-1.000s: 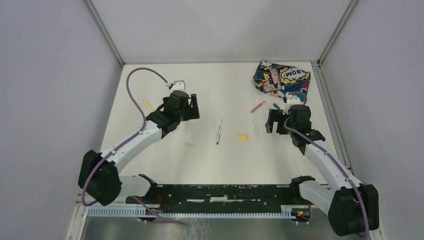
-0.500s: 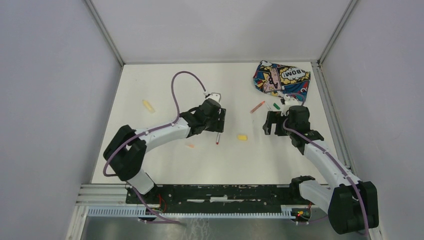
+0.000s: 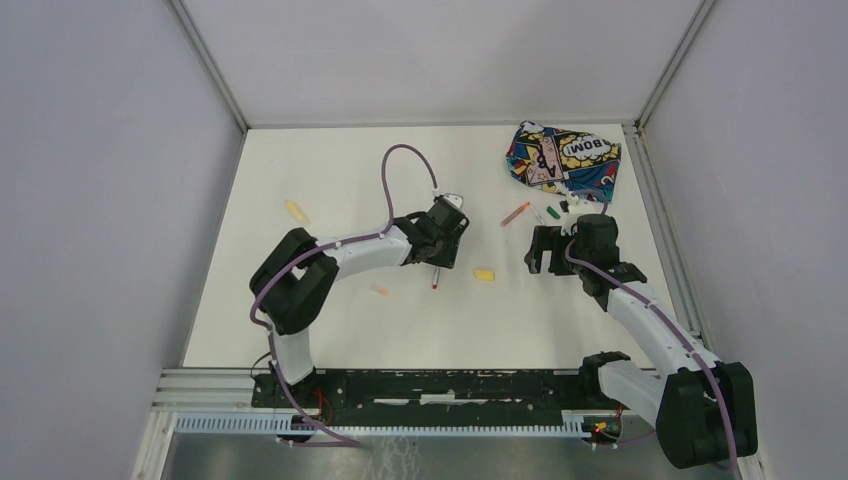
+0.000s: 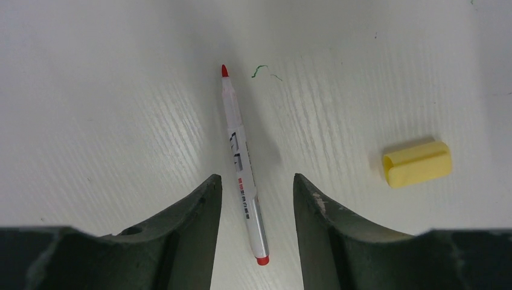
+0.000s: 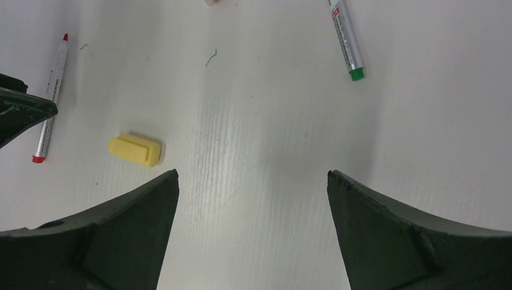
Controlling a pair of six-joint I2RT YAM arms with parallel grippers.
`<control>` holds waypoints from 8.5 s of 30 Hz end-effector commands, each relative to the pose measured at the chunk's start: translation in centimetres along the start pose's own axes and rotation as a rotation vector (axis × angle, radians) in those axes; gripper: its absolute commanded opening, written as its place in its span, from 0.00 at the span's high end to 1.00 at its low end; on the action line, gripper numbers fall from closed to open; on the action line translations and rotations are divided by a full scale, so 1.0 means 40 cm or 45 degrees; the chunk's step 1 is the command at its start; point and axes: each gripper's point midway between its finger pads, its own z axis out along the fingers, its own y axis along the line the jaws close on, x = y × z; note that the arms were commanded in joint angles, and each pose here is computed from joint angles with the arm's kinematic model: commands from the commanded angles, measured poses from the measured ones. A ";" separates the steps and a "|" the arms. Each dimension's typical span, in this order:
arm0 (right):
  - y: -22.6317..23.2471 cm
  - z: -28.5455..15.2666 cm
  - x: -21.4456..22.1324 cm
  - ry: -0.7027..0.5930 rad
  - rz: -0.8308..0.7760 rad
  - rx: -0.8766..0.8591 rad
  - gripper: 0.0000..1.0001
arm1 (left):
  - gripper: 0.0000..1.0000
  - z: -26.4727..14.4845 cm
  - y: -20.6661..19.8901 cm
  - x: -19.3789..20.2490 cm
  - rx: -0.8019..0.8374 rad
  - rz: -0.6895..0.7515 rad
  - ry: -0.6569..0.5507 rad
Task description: Insert the pens into the pen caps
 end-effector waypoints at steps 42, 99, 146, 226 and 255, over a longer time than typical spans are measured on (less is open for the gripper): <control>0.213 -0.060 -0.095 -0.343 0.416 -0.569 0.08 | 0.87 -0.137 -0.147 -0.198 0.327 -0.129 -0.292; 0.492 -0.124 -0.155 -0.384 0.413 -1.120 1.00 | 0.54 -0.323 -0.267 -0.286 0.776 -0.267 -0.515; 0.475 -0.112 -0.153 -0.424 0.213 -1.026 0.40 | 0.98 -0.360 -0.172 -0.325 0.507 -0.159 -0.622; 1.114 0.497 0.083 -0.032 -0.989 -0.910 0.57 | 0.98 -0.789 0.464 -0.116 -0.182 -0.351 -1.098; 0.826 0.381 -0.048 -0.060 -0.817 -0.571 0.90 | 0.98 -0.728 0.501 -0.091 -0.276 -0.452 -1.019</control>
